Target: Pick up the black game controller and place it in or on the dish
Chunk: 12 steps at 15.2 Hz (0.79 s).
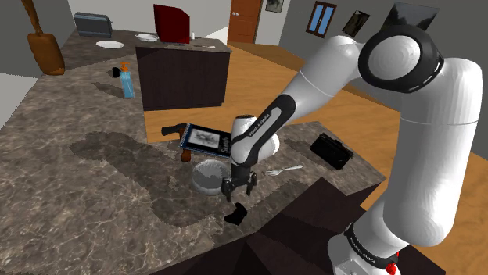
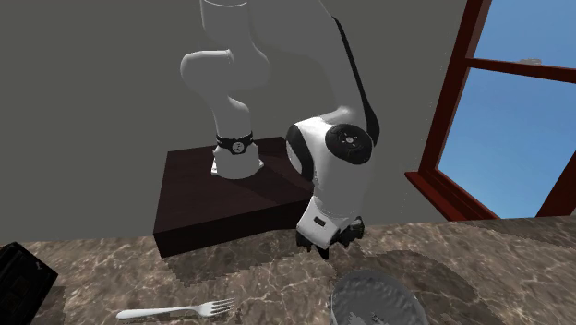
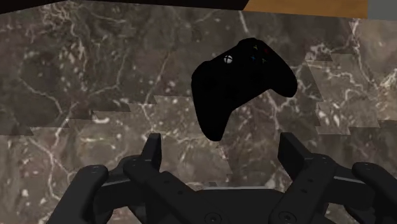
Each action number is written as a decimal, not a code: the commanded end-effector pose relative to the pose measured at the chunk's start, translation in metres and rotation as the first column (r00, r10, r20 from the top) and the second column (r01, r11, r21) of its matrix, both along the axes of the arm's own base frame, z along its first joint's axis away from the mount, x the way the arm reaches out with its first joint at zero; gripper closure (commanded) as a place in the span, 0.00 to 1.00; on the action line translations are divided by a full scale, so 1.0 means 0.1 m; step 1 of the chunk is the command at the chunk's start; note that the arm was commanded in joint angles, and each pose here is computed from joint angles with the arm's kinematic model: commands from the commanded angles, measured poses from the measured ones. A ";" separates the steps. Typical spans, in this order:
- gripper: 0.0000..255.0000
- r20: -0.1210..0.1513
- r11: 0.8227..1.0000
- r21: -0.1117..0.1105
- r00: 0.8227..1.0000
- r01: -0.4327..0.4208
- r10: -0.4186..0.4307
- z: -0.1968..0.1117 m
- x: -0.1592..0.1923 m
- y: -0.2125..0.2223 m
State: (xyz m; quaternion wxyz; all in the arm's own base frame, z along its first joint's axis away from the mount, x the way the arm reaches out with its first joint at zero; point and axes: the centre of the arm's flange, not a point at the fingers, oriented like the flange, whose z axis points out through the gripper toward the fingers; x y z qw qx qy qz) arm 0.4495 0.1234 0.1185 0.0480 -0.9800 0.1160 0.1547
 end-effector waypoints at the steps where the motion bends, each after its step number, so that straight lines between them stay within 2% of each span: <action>1: 0.00 0.010 1.000 0.005 1.000 0.008 -0.008 -0.08 -0.04 -0.02; 6: 0.00 0.010 1.000 0.005 1.000 0.008 -0.008 -0.31 -0.11 0.01; 12: 0.00 0.010 1.000 0.005 1.000 0.008 -0.008 -0.31 -0.11 0.01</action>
